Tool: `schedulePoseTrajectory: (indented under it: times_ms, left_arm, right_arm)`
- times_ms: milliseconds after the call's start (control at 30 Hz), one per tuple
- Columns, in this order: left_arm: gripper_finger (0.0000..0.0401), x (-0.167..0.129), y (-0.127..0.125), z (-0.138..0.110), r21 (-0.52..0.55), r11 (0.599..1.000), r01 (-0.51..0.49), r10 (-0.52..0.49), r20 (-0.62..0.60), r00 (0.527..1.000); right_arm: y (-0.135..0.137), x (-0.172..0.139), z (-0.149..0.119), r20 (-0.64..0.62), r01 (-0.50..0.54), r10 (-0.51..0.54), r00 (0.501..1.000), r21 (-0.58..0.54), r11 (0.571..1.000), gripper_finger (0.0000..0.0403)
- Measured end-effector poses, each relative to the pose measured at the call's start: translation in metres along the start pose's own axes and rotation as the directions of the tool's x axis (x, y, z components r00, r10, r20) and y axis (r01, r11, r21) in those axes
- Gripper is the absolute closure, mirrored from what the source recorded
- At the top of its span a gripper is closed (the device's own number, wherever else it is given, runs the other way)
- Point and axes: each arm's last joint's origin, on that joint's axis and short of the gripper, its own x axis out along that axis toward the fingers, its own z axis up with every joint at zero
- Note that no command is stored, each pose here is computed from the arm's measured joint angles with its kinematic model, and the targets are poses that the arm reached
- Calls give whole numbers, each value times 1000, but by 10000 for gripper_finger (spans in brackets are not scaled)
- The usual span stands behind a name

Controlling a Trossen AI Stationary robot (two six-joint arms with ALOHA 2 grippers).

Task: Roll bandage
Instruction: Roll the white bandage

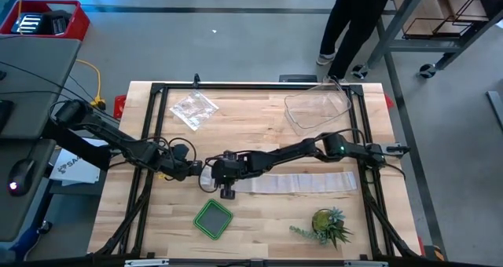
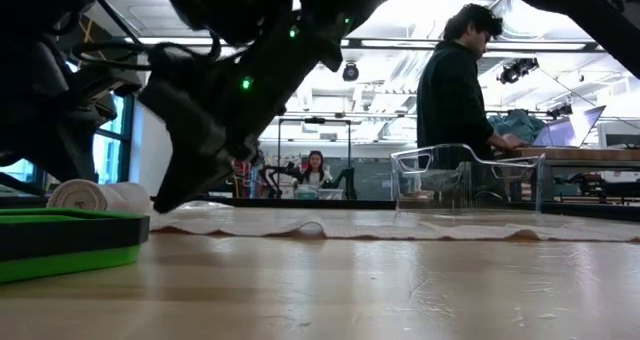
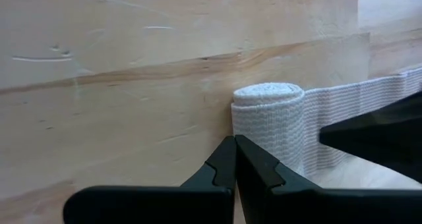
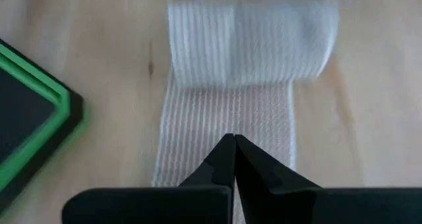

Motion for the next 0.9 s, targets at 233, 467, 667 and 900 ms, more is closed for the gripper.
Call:
schedulePoseTrajectory:
  times_ms: [233,467,667,900]
  left_arm:
    - [401,0,1,-1,34,999,-15,15,-24,1000]
    - [401,10,0,-4,38,998,-41,41,-6,999]
    - [401,24,-2,-10,124,989,-77,84,-53,995]
    - [401,28,-5,-10,90,995,-45,45,2,999]
  right_arm:
    - [2,8,-4,3,-8,8,1000,6,1000,403]
    - [2,8,-4,-7,-14,14,1000,-7,1000,403]
    - [2,8,-4,-3,-18,18,1000,-11,1000,403]
    - [2,8,-4,4,-16,16,1000,-11,1000,403]
